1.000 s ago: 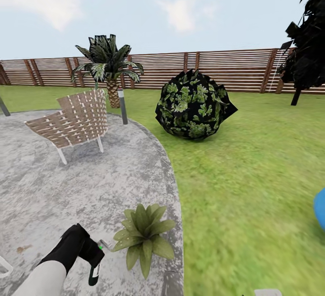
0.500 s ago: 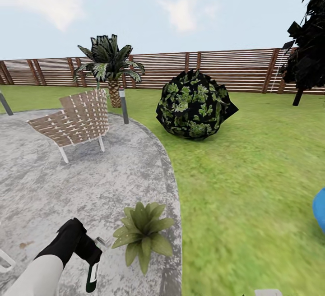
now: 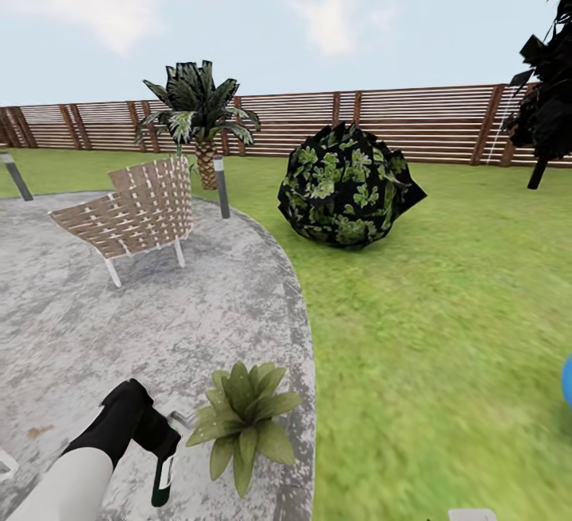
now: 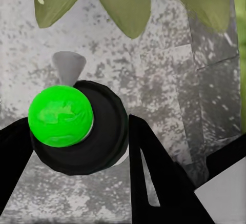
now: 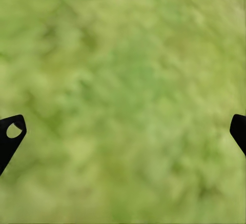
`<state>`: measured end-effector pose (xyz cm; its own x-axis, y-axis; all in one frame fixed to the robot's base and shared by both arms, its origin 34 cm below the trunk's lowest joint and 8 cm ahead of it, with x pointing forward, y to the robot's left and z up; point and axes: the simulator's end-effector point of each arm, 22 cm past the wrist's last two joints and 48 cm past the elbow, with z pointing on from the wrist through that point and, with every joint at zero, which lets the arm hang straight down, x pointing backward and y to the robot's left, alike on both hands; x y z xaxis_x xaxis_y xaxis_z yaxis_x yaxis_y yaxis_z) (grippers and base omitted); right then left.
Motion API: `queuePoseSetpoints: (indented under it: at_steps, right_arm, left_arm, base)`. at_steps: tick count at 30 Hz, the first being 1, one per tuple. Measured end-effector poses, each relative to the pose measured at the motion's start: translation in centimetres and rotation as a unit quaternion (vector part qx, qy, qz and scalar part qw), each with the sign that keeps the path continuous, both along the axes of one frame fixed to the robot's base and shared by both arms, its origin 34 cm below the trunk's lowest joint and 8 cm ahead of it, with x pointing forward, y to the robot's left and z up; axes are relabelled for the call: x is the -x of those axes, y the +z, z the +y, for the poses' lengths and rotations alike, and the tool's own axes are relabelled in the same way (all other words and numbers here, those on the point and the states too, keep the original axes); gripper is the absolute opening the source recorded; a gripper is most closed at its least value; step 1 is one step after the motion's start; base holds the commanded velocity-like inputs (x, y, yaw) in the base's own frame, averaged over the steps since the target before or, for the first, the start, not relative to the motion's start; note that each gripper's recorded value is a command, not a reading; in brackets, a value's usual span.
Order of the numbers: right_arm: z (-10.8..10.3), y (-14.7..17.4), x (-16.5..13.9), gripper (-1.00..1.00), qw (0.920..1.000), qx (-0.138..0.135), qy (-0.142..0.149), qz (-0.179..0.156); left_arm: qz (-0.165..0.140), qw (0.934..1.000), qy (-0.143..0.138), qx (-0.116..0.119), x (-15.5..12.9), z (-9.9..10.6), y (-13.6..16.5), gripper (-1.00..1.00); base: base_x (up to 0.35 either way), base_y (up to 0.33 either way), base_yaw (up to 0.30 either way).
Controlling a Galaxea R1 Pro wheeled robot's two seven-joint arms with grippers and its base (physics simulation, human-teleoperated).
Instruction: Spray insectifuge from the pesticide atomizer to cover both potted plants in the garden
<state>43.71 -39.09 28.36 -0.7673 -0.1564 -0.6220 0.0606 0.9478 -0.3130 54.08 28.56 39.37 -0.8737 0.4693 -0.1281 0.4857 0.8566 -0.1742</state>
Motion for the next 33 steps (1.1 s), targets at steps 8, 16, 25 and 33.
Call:
queuePoseSetpoints:
  at_steps: [8, 16, 25, 33]
  right_arm:
    - [0.0, 0.0, 0.0, 1.00, 1.0000, 0.000, 0.000, 0.000]
    - [0.0, 0.0, 0.0, 1.00, 1.0000, 0.000, 0.000, 0.000]
    - [0.1, 0.0, 0.0, 1.00, 1.0000, 0.000, 0.000, 0.000]
    - [0.0, 0.0, 0.0, 1.00, 1.0000, 0.000, 0.000, 0.000]
  left_arm:
    - [0.015, 0.9998, 0.004, -0.014, 0.4, 0.2, -0.1, -1.00]
    - [0.017, 0.9997, 0.006, -0.016, 0.5, 0.3, -0.1, -1.00]
    - [0.021, 0.9996, 0.004, -0.017, 1.1, 0.2, -0.5, -1.00]
    - [0.014, 0.9985, 0.013, -0.052, 1.4, 1.9, -1.6, -1.00]
  base:
    - [-0.080, -0.130, 0.184]
    - [-0.195, -0.218, 0.005]
    - [0.035, -0.238, 0.182]
    - [0.017, -0.020, 0.152]
